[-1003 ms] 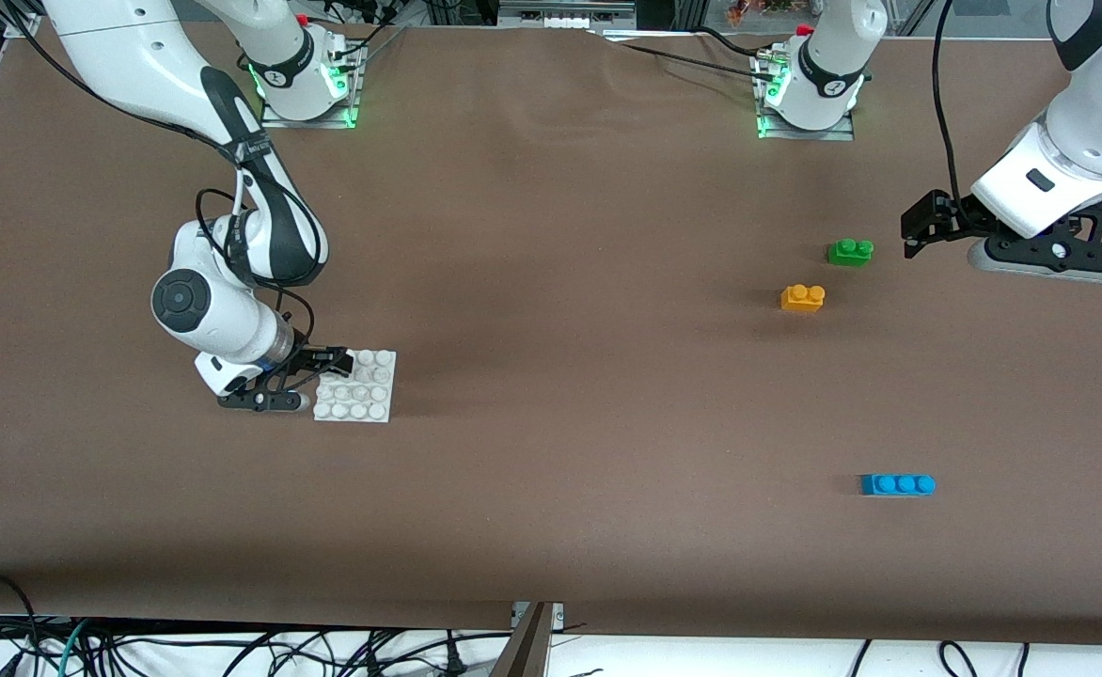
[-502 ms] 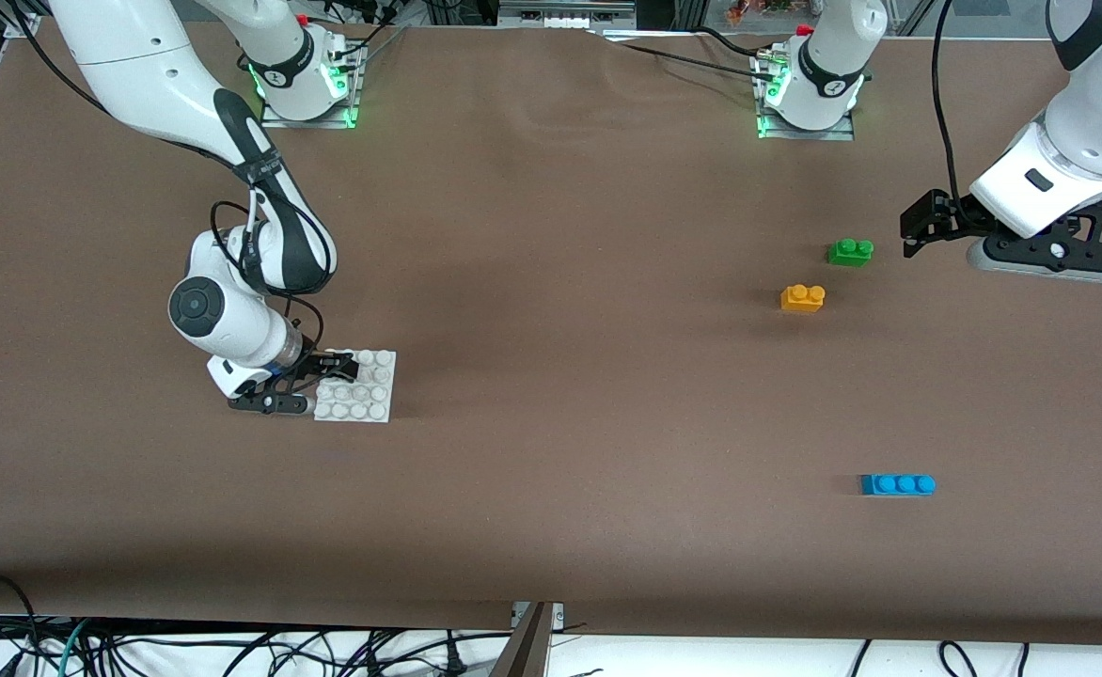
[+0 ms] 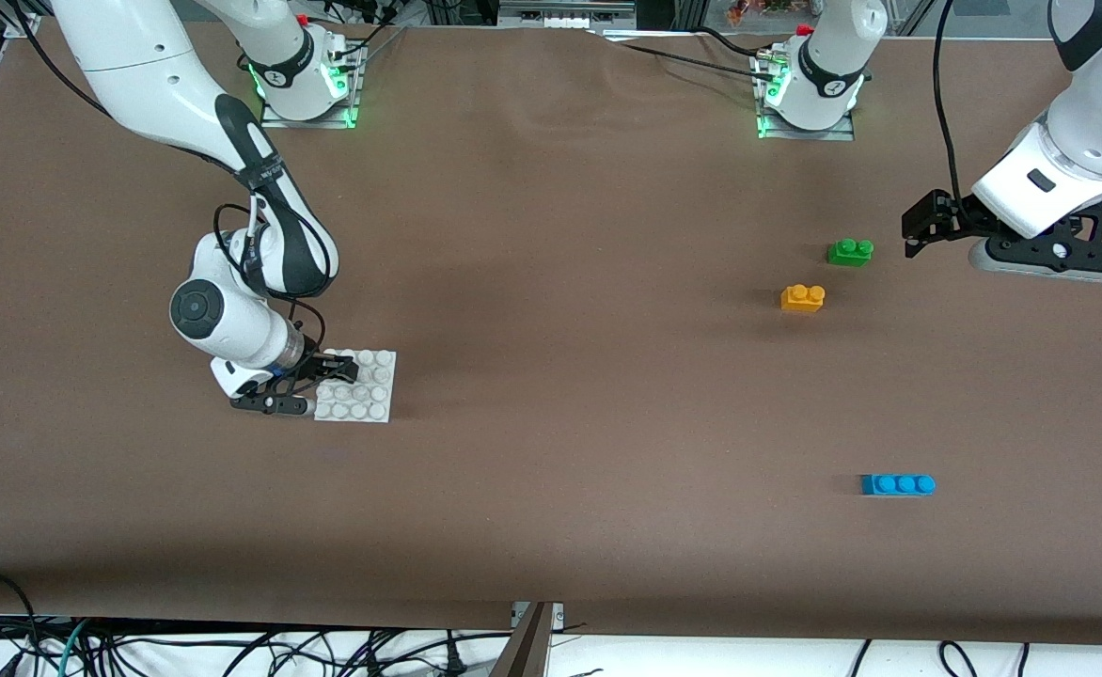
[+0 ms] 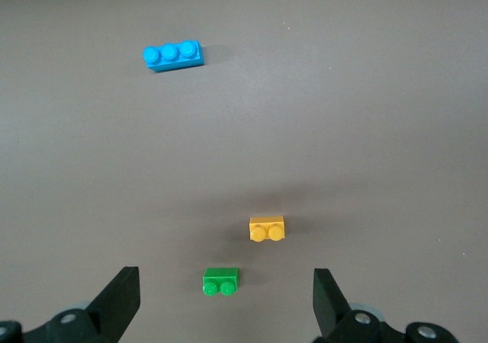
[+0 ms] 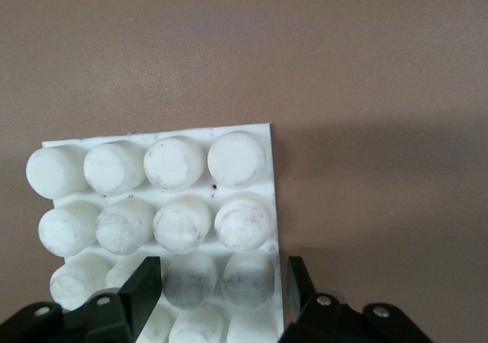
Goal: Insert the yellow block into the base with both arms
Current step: 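Grasp the edge of the white base plate with the right gripper, then slide the white base plate toward the table middle with the right gripper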
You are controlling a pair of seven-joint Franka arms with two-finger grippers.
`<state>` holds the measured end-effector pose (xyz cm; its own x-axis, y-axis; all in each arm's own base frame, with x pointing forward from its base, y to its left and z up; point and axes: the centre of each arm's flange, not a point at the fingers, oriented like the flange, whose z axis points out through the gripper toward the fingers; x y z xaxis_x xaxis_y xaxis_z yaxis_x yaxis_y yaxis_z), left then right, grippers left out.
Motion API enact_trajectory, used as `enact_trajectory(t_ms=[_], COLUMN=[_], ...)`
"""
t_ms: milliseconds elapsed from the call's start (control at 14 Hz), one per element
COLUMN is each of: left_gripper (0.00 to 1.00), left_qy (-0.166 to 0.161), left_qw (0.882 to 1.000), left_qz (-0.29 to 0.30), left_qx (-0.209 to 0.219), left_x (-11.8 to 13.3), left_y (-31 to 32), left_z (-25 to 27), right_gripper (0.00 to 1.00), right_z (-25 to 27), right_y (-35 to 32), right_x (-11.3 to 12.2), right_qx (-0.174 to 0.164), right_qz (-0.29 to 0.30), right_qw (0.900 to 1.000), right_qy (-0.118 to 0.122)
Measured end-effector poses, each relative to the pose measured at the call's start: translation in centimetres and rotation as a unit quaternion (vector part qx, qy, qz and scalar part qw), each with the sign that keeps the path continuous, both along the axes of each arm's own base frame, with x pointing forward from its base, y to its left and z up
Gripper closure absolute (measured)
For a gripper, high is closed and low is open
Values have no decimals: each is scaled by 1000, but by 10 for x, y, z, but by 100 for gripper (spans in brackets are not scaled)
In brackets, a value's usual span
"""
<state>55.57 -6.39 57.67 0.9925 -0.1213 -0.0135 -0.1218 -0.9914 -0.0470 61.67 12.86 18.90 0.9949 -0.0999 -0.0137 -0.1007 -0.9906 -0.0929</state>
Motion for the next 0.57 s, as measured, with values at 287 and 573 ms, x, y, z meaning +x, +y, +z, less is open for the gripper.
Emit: enact_trajectory(t_ms=[287, 573], left_gripper=[0, 0], left_qy=[0, 0], left_qw=[1000, 1000], left_qz=[0, 3], left_qx=[0, 0], left_x=[0, 0], left_y=[0, 3], left_z=[0, 0], right_gripper=[27, 27], right_z=[-6, -7], right_y=[12, 44], right_x=[-1, -6], right_qx=[6, 19], right_qz=[5, 4], right_qw=[1000, 1000], right_qy=[-8, -23])
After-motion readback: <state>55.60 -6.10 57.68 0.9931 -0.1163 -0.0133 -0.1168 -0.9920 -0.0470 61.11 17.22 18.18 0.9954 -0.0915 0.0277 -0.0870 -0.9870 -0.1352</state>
